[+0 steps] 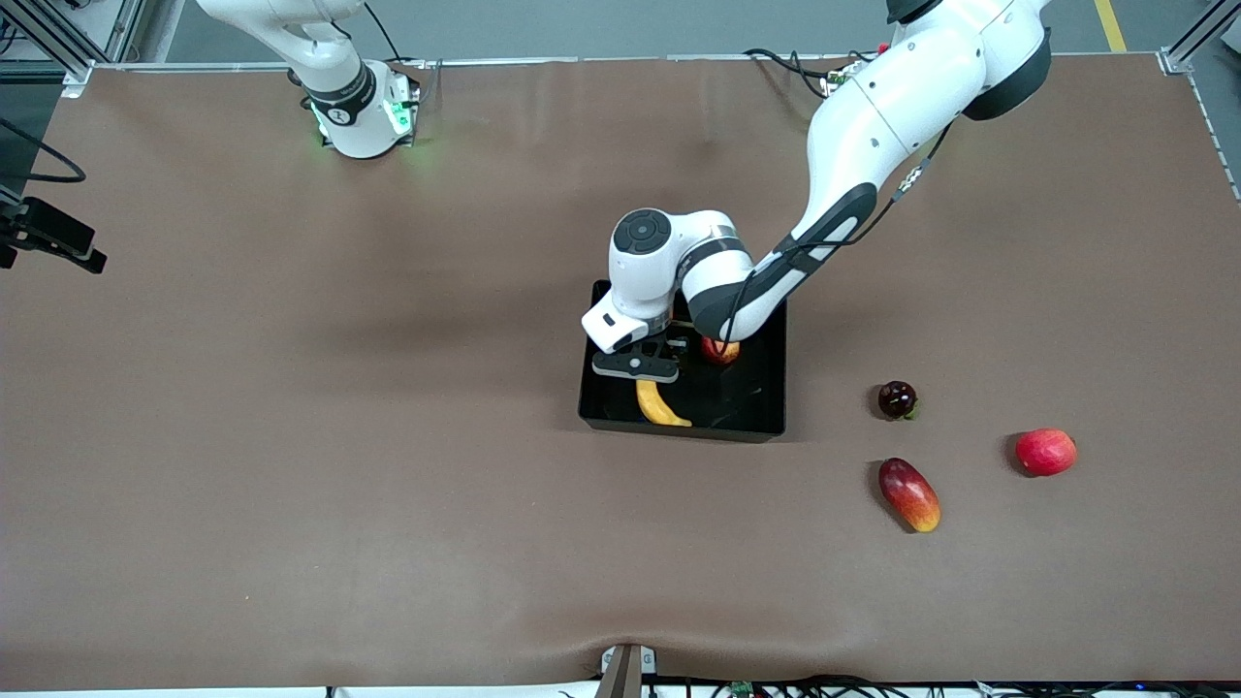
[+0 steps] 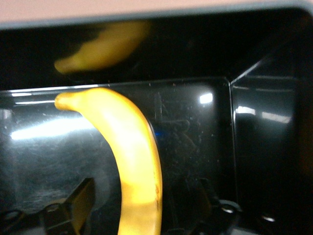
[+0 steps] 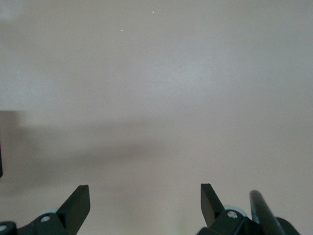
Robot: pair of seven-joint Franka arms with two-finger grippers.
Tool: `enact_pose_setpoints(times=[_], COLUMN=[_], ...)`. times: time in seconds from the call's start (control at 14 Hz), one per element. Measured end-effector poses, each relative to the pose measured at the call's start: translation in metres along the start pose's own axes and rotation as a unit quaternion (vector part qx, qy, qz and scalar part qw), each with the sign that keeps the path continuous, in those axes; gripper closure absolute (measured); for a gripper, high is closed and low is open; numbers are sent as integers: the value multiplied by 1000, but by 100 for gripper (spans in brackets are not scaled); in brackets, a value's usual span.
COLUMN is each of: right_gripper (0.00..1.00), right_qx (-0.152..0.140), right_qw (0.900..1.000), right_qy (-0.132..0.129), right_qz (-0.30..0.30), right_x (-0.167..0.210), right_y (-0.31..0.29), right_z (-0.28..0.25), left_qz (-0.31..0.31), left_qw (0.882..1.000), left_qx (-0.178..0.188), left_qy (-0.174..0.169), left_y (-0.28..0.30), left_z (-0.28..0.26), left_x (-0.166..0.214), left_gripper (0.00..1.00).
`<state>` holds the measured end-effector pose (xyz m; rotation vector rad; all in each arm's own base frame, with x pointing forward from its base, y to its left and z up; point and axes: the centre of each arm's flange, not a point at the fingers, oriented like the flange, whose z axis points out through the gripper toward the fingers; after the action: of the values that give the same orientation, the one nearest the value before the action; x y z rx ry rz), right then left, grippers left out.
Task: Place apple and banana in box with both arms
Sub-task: 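Lower the banana into the box beside the apple and open the left gripper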
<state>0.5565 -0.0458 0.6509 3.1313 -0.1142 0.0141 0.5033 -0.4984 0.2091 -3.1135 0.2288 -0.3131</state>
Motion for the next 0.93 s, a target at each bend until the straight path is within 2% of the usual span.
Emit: enact_pose_setpoints(times=[0.07,0.43,0.71,0.93], right_gripper=[0,0,0,0], right_qx=[0,0,0,0], right_qw=[1000,1000,1000,1000], right_qy=[0,0,0,0], right_qz=[0,0,0,1], right_x=[0,0,0,0], right_y=[0,0,0,0], right_z=[0,0,0,0], left_qz=[-3,-46,-78,-103], left_qw=[1000,999,997,994], left_qx=[-1,-5,-2,-18], left_qy=[5,23,1,-18], left_y=[-2,-27,-35,-75], left_z=[-5,-48,-94,-143], left_x=[5,46,60,84], left_gripper=[0,0,0,0])
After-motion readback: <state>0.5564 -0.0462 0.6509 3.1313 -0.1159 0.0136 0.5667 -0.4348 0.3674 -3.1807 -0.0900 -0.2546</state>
